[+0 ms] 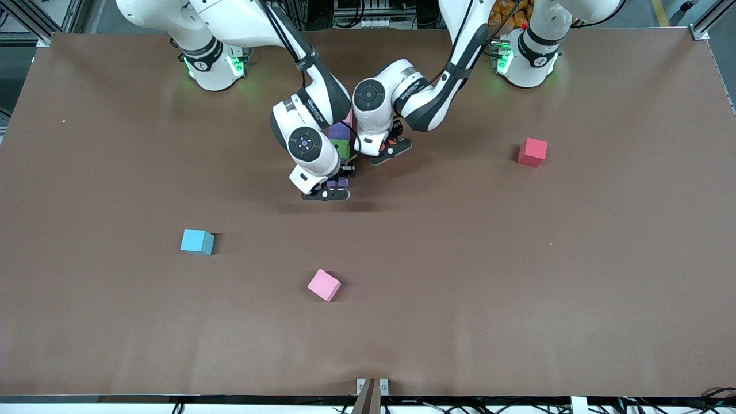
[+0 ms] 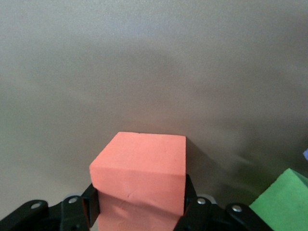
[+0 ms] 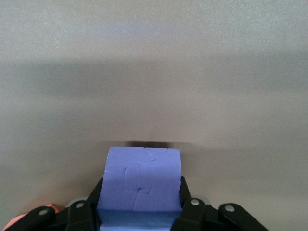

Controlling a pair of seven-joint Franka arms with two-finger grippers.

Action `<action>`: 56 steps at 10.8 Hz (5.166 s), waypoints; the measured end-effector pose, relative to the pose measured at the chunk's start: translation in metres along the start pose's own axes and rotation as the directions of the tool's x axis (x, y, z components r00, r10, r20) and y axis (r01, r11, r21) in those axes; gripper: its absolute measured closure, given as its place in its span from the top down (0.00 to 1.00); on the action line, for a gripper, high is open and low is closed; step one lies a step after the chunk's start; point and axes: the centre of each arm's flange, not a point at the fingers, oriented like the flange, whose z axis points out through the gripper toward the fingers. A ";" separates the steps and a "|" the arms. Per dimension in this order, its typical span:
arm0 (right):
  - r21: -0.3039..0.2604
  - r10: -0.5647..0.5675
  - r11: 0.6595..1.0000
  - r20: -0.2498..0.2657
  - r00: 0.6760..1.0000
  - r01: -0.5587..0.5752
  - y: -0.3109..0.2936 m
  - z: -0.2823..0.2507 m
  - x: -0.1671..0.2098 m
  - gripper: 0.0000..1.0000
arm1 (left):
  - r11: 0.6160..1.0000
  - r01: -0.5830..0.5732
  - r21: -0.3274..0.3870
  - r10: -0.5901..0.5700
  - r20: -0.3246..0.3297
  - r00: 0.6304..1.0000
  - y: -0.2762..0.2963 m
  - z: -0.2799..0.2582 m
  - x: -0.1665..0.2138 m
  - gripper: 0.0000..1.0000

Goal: Arrange blocks into number 1
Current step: 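Hold purple in line with the right gripper while the left gripper carries orange, then open and withdraw the right gripper while the left gripper lowers orange, then set the orange block beside the pink block and open the left gripper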

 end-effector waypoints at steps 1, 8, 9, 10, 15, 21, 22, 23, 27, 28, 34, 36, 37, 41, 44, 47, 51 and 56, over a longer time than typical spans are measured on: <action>-0.002 0.001 1.000 0.002 1.000 -0.001 0.001 0.002 0.000 0.60 | 1.000 -0.016 0.002 0.016 0.001 1.000 0.000 -0.001 0.000 0.66; -0.014 -0.007 1.000 0.013 1.000 0.007 -0.002 0.009 -0.007 0.66 | 0.988 -0.151 0.038 0.151 0.021 0.988 -0.008 -0.028 -0.004 0.64; -0.014 -0.007 1.000 0.014 1.000 0.008 -0.002 0.009 -0.007 0.76 | 0.986 -0.164 0.038 0.163 0.022 0.986 -0.010 -0.036 -0.005 0.64; -0.012 -0.005 1.000 0.012 1.000 0.006 -0.002 0.007 -0.007 0.85 | 0.985 -0.170 0.036 0.170 0.022 0.985 -0.011 -0.042 -0.006 0.64; 0.087 0.127 0.988 -0.028 0.991 -0.125 0.064 -0.084 0.038 1.00 | 0.981 -0.190 0.039 0.189 0.028 0.982 -0.011 -0.046 -0.015 0.64; 0.107 0.217 0.974 -0.233 0.948 -0.197 0.195 -0.192 0.092 1.00 | 0.945 -0.327 0.010 0.325 0.061 0.944 -0.004 -0.065 -0.132 0.64; 0.129 0.250 0.966 -0.266 0.931 -0.222 0.224 -0.213 0.098 1.00 | 0.940 -0.341 0.003 0.341 0.062 0.938 -0.003 -0.068 -0.155 0.64; 0.137 0.265 0.963 -0.299 0.917 -0.234 0.248 -0.233 0.101 1.00 | 0.934 -0.358 0.006 0.357 0.061 0.932 -0.004 -0.066 -0.180 0.64; 0.036 0.223 0.973 -0.390 0.893 -0.228 0.302 -0.301 0.095 1.00 | 0.907 -0.415 0.064 0.411 0.074 0.909 -0.001 -0.015 -0.258 0.64; 0.018 0.205 0.977 -0.376 0.903 -0.215 0.316 -0.322 0.093 1.00 | 0.907 -0.417 0.064 0.413 0.072 0.908 0.005 -0.009 -0.257 0.64; -0.003 0.180 0.981 -0.388 0.904 -0.196 0.377 -0.373 0.092 1.00 | 0.915 -0.400 0.060 0.398 0.047 0.916 0.037 0.008 -0.229 0.64; -0.005 0.181 0.980 -0.385 0.905 -0.198 0.388 -0.398 0.082 1.00 | 0.913 -0.401 0.073 0.399 0.040 0.916 0.041 0.019 -0.223 0.64; -0.002 0.186 0.979 -0.386 0.903 -0.203 0.392 -0.408 0.076 1.00 | 0.913 -0.402 0.074 0.400 0.039 0.916 0.042 0.020 -0.223 0.64; 0.004 0.203 0.976 -0.377 0.904 -0.217 0.408 -0.427 0.056 1.00 | 0.909 -0.412 0.072 0.410 0.035 0.911 0.043 0.019 -0.219 0.64; -0.027 0.134 0.988 -0.348 0.928 -0.152 0.427 -0.428 0.048 1.00 | 0.909 -0.412 0.068 0.411 0.026 0.911 0.047 0.016 -0.206 0.64; -0.026 0.115 0.991 -0.366 0.924 -0.134 0.428 -0.447 0.032 1.00 | 0.910 -0.410 0.067 0.409 0.024 0.912 0.048 0.015 -0.204 0.64; -0.027 0.108 0.992 -0.341 0.934 -0.125 0.422 -0.454 0.016 1.00 | 0.917 -0.395 0.055 0.395 0.010 0.919 0.054 0.009 -0.193 0.63; -0.029 0.102 0.993 -0.335 0.937 -0.118 0.418 -0.453 0.016 1.00 | 0.920 -0.387 0.058 0.388 0.003 0.922 0.056 0.011 -0.186 1.00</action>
